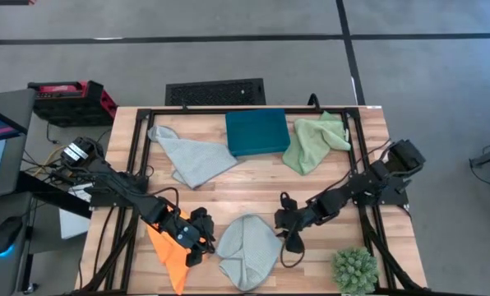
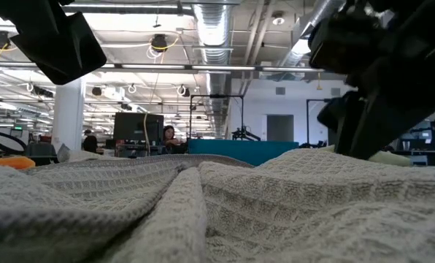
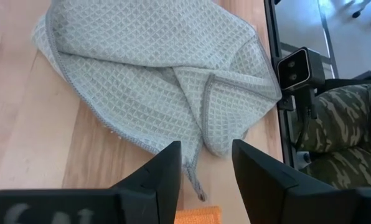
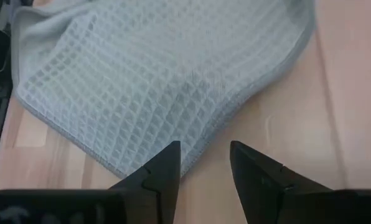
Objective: Fold microfiber towels
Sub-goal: Fold the bottom left gray microfiber cloth
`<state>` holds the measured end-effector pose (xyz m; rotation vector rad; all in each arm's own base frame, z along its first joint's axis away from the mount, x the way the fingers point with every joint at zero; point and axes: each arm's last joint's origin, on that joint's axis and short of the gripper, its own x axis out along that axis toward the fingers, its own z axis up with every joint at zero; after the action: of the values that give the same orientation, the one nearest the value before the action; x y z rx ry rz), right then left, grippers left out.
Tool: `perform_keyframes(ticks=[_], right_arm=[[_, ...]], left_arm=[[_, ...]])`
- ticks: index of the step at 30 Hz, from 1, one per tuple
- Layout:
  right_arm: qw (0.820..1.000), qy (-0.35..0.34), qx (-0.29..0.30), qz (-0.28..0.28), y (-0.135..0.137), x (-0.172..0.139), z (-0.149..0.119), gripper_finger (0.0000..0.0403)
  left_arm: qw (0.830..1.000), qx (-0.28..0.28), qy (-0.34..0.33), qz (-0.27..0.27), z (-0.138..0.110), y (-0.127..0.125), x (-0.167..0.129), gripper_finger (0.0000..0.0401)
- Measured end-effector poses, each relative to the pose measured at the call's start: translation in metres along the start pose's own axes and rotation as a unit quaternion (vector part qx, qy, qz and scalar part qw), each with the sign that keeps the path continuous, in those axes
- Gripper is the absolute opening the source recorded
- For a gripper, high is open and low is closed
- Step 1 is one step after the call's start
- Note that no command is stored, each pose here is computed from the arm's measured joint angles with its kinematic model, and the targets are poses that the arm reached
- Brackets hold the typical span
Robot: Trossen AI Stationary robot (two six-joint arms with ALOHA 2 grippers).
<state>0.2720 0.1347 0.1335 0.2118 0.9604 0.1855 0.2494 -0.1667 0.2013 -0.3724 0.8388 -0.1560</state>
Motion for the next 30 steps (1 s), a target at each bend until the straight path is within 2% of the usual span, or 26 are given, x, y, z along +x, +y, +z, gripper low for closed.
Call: perform_keyframes(ticks=[9,13,21,26,30], right_arm=[[0.998,0.013,0.016,0.059,-0.011,0.009,0.006,0.0157],[0.998,0.018,0.020,0.058,-0.016,0.011,0.006,0.0155],[0.995,0.008,0.006,0.103,-0.012,0.012,0.010,0.0152],[0.995,0.005,-0.006,0.098,-0.012,0.012,0.010,0.0150],[0.997,0.032,0.016,0.076,-0.017,0.012,0.006,0.0147]], left_arm=[[1.000,0.000,0.000,0.000,0.000,0.000,0.000,0.0135],[1.000,0.000,0.000,0.000,0.000,0.000,0.000,0.0135],[1.000,0.000,0.000,0.001,0.000,0.000,0.000,0.0135],[1.000,0.006,0.001,0.001,0.000,0.000,0.000,0.0135],[1.000,0.008,0.001,0.001,0.000,0.000,0.000,0.0135]])
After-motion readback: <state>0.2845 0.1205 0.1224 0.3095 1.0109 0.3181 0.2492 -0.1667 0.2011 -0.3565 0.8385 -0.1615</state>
